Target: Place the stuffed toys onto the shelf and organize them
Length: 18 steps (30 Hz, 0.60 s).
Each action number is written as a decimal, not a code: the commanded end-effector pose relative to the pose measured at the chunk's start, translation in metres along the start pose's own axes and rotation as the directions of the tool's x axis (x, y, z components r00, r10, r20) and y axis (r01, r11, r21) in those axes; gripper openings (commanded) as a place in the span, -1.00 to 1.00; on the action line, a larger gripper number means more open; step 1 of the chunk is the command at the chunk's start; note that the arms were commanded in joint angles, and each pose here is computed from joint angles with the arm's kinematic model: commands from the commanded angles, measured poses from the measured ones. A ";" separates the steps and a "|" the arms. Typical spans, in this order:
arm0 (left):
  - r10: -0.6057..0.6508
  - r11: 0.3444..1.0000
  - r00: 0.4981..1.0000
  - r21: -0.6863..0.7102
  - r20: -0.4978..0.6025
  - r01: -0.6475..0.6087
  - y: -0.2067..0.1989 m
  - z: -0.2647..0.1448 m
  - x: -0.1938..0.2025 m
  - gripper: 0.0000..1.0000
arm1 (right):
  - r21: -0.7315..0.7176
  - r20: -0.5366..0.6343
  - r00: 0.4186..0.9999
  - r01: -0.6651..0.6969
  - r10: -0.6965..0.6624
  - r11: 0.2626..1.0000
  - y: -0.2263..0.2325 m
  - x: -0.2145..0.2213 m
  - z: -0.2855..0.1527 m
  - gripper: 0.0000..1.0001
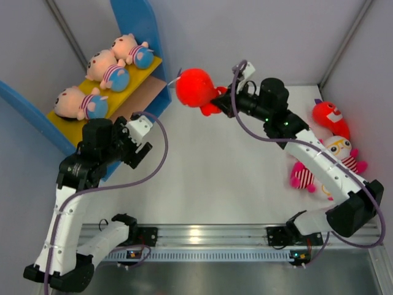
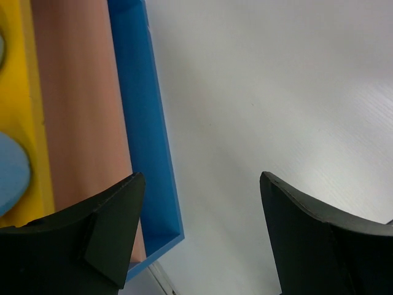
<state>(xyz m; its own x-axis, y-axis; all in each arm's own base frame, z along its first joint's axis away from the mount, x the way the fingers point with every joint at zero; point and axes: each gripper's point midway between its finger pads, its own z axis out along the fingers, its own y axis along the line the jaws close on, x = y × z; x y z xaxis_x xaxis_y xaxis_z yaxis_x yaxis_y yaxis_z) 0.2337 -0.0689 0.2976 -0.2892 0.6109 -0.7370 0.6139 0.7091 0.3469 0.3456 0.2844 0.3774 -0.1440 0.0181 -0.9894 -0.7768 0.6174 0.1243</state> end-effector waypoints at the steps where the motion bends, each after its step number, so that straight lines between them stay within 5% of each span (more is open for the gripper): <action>1: 0.043 0.999 0.996 0.013 0.077 -0.044 -0.004 -0.021 -0.016 0.64 | -0.063 0.065 0.994 -0.079 0.083 0.995 0.039 -0.006 0.021 -1.00; 5: 0.107 0.994 0.991 -0.016 0.082 -0.106 -0.001 -0.027 -0.014 0.64 | -0.132 0.064 0.955 -0.281 0.291 0.951 0.083 -0.006 0.046 -1.00; 13: 0.216 0.976 0.973 -0.042 0.077 -0.213 0.003 -0.030 -0.009 0.70 | -0.188 -0.057 0.915 -0.403 0.400 0.896 0.128 0.031 0.079 -1.00; 18: 0.391 0.920 0.920 -0.026 0.029 -0.390 0.004 -0.021 0.008 0.79 | -0.386 -0.124 0.930 -0.365 0.345 0.847 0.168 0.033 0.066 -1.00</action>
<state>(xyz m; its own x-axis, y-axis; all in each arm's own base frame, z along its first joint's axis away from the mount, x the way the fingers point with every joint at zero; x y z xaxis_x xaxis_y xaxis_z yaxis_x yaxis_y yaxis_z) 0.2174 -0.0590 0.3125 -0.0879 0.7514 -0.6540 0.6454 0.5430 0.5372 0.2830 0.4269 0.3000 -0.5476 0.0752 -0.8334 -0.7392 0.4233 0.5238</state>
